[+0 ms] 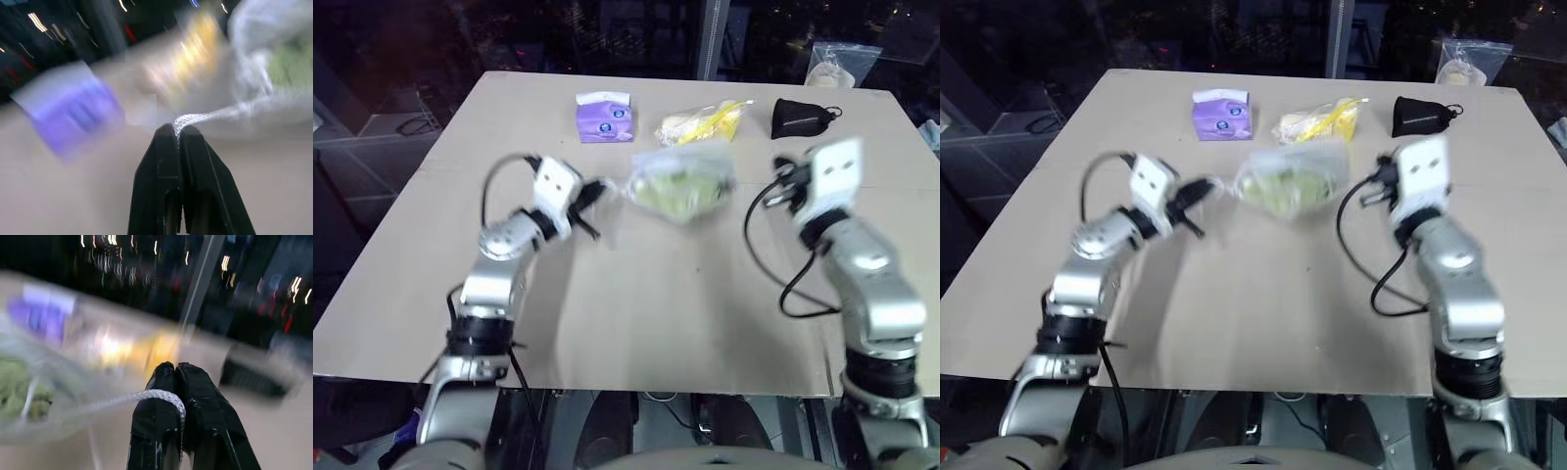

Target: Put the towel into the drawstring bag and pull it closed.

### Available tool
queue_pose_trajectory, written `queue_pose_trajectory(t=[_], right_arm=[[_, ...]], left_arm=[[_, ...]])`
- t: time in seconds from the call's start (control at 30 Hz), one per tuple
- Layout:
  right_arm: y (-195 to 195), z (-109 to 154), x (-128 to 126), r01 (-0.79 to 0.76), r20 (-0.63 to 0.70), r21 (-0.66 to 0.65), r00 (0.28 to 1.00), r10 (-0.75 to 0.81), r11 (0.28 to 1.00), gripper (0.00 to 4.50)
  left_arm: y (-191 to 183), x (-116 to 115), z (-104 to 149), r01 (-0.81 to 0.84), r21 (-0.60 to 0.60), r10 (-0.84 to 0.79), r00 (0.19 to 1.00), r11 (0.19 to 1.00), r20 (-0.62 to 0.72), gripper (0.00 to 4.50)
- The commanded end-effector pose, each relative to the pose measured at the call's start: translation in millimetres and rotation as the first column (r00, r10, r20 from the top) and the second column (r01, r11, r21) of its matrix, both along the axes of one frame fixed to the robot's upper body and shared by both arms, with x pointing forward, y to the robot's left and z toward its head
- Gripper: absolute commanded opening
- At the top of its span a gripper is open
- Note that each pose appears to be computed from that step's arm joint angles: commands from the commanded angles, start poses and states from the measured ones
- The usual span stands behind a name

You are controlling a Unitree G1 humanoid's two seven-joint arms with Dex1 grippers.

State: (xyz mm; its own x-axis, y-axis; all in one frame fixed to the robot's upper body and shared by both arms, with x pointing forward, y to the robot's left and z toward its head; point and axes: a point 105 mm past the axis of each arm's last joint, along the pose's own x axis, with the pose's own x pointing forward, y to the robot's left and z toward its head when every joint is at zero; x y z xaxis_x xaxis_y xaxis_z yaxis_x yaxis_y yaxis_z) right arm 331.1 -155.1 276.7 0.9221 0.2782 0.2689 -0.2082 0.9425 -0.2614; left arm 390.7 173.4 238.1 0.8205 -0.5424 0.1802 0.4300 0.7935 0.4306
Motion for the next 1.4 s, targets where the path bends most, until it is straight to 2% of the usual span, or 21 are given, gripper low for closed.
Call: queue_pose_trajectory(t=[0.03,0.1,0.17,0.27,0.3,0.37,0.4,0.47,0.5,0.57,0.63,0.67,0.73,0.8,0.87,0.9,1.03,1.07,1.17,1.27,1.4], right_arm=[[-1,42,-18,-0.066,0.062,-0.010,0.996,0.067,0.998,0.00],[-5,48,-19,-0.050,0.050,-0.076,0.997,0.054,0.996,0.00],[-13,55,-18,-0.011,0.061,-0.104,0.998,0.017,0.994,0.00],[-24,40,-12,0.034,0.007,-0.100,0.999,-0.033,0.994,0.00],[-22,40,-15,0.033,0.019,-0.127,0.999,-0.031,0.991,0.00],[-15,66,-24,-0.010,0.096,-0.038,0.995,0.014,0.999,0.00],[-13,74,-26,-0.025,0.117,-0.007,0.993,0.025,1.000,0.00],[-15,50,-17,-0.004,0.043,-0.049,0.999,0.006,0.999,0.00],[-18,41,-16,0.015,0.026,-0.099,1.000,-0.013,0.995,0.00],[-19,58,-22,-0.007,0.076,-0.018,0.997,0.008,1.000,0.00],[-25,44,-15,0.035,0.045,-0.069,0.998,-0.032,0.997,0.00],[-30,18,-9,0.055,-0.016,-0.115,0.998,-0.057,0.992,0.00],[-36,10,-10,0.056,-0.033,-0.102,0.998,-0.059,0.993,0.00],[-40,53,-18,0.042,0.106,0.007,0.993,-0.042,0.999,0.00],[-51,77,-24,0.078,0.190,0.012,0.979,-0.079,0.997,0.00],[-59,81,-24,0.105,0.201,0.008,0.974,-0.105,0.994,0.00],[-85,78,-22,0.235,0.208,-0.063,0.954,-0.217,0.970,0.00],[-93,79,-23,0.265,0.211,-0.045,0.945,-0.250,0.963,0.00],[-125,71,-20,0.378,0.162,0.025,0.912,-0.376,0.926,0.00],[-118,52,-16,0.333,0.110,-0.065,0.939,-0.325,0.941,0.00],[-106,77,-24,0.295,0.204,-0.012,0.936,-0.287,0.955,0.00]], left_arm=[[12,6,63,-0.051,-0.116,0.071,0.982,0.992,0.173,0.07],[15,11,75,-0.075,-0.160,0.106,0.976,0.984,0.192,0.07],[16,15,81,-0.107,-0.152,0.140,0.965,0.983,0.222,0.07],[15,23,65,-0.156,-0.093,0.171,0.969,0.983,0.178,0.07],[15,20,77,-0.154,-0.121,0.177,0.960,0.981,0.216,0.07],[14,12,104,-0.120,-0.170,0.166,0.942,0.978,0.290,0.07],[10,14,99,-0.096,-0.151,0.133,0.959,0.984,0.252,0.07],[9,23,69,-0.128,-0.033,0.132,0.974,0.991,0.183,0.07],[12,22,74,-0.129,-0.088,0.144,0.970,0.988,0.195,0.07],[14,14,94,-0.114,-0.139,0.148,0.953,0.984,0.264,0.07],[13,27,44,-0.117,-0.072,0.122,0.990,0.990,0.065,0.07],[14,26,30,-0.119,-0.092,0.122,0.992,0.989,0.026,0.07],[15,21,45,-0.122,-0.137,0.136,0.986,0.983,0.101,0.07],[25,18,76,-0.149,-0.201,0.188,0.964,0.968,0.189,0.07],[34,18,87,-0.179,-0.225,0.228,0.949,0.958,0.217,0.07],[38,20,85,-0.198,-0.211,0.244,0.944,0.957,0.220,0.07],[51,18,88,-0.253,-0.228,0.310,0.912,0.940,0.267,0.07],[57,18,89,-0.275,-0.246,0.337,0.903,0.929,0.266,0.07],[65,32,65,-0.339,-0.210,0.374,0.914,0.917,0.156,0.07],[50,29,61,-0.282,-0.185,0.313,0.934,0.941,0.174,0.07],[46,26,77,-0.257,-0.209,0.301,0.928,0.944,0.220,0.07]])
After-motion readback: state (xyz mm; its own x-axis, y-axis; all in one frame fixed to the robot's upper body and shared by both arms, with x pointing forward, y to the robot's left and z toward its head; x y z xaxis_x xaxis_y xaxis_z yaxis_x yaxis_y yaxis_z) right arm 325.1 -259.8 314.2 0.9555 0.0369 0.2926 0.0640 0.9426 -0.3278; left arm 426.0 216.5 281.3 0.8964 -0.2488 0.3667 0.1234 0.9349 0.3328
